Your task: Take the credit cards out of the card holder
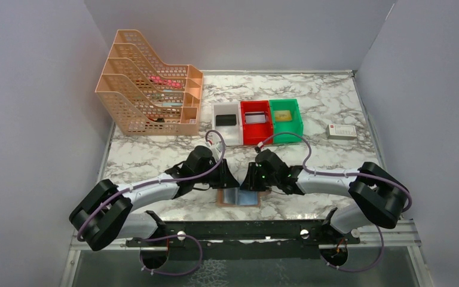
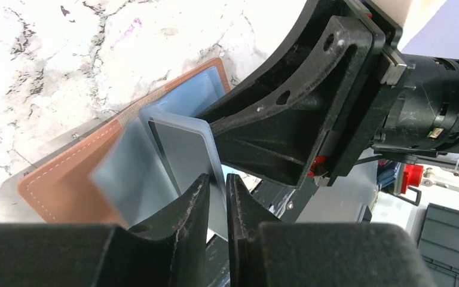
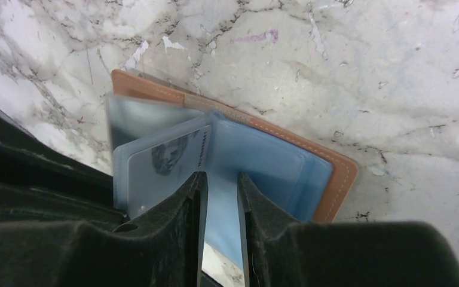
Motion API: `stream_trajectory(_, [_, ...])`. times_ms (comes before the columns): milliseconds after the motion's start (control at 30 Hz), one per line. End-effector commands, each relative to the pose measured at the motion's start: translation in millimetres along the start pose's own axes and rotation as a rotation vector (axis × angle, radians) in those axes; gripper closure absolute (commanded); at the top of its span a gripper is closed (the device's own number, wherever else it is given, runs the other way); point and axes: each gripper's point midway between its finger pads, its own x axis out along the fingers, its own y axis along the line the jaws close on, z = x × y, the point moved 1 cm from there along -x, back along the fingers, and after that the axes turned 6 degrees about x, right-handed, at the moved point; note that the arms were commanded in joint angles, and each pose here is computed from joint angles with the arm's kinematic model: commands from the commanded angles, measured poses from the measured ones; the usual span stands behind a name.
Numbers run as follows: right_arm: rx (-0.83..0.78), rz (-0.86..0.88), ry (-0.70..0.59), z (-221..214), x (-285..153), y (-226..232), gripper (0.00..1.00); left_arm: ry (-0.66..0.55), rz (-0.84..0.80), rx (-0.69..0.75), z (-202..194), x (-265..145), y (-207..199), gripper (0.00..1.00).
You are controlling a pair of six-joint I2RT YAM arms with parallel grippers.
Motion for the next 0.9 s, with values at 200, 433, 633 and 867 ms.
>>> stream_trajectory(200, [0.056,-0.01,0.095,-29,-4,-15,0.69,0.038,0.024,0.001,-15,0,12,0.83])
stream_trajectory(433, [0.069,0.041,0.048,-18,-17,0,0.56,0.023,0.016,-0.005,-16,1,13,0.91])
stream_trajectory(633, [0.091,0.044,-0.005,-4,-24,9,0.53,0.024,-0.015,0.003,-16,1,9,0.9])
stream_trajectory(867, [0.108,-0.008,-0.02,5,-21,11,0.52,0.024,-0.017,0.009,-15,1,7,0.89])
